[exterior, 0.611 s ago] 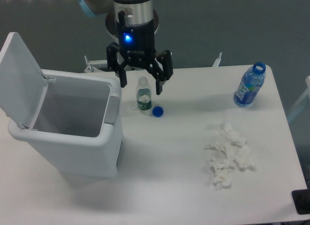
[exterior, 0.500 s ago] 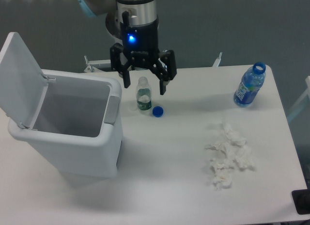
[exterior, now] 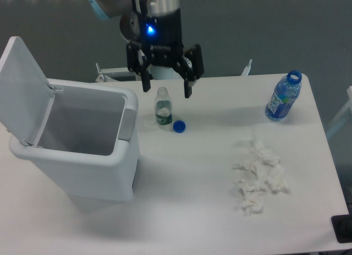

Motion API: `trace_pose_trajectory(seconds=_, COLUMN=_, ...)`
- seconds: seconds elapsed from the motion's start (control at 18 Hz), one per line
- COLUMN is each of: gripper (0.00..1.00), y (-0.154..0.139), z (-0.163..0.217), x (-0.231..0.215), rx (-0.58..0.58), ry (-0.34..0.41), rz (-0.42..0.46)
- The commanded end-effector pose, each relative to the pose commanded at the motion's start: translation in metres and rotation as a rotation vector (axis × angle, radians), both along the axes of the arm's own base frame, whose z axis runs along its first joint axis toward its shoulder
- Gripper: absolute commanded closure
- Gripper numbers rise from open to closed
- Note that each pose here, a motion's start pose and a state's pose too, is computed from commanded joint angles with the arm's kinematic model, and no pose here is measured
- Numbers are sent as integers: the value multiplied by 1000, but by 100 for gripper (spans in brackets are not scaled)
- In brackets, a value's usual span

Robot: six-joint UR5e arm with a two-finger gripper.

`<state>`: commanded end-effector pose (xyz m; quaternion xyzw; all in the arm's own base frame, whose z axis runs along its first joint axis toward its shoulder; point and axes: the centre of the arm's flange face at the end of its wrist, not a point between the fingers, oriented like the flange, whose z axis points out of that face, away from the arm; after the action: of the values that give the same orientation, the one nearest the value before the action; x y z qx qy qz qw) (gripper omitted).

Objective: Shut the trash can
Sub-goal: 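Raise the open gripper up and away from the small bottle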

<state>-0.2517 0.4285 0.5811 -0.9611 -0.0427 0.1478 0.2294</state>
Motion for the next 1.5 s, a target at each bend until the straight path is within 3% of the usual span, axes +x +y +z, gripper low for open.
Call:
trace_pose_trajectory(seconds=0.17, gripper=0, y=1, z=16, x=21, rx=109, ry=-86, rz=111)
trace_pose_trajectory(seconds=0.33, gripper=0, y=10, z=30, x=56, rx=185, ry=-150, rz=41)
trace_pose_trajectory(seconds=0.78, gripper=0, y=13, z=65, x=122, rx=360, ry=-366, rz=-30)
trace_pose_trajectory(seconds=1.06, gripper=0, y=12, z=78, x=157, rx=414, ry=-473, rz=-98)
trace_pose_trajectory(seconds=1.5, gripper=0, y=19, z=76, x=206, rx=422, ry=-580, rz=-241)
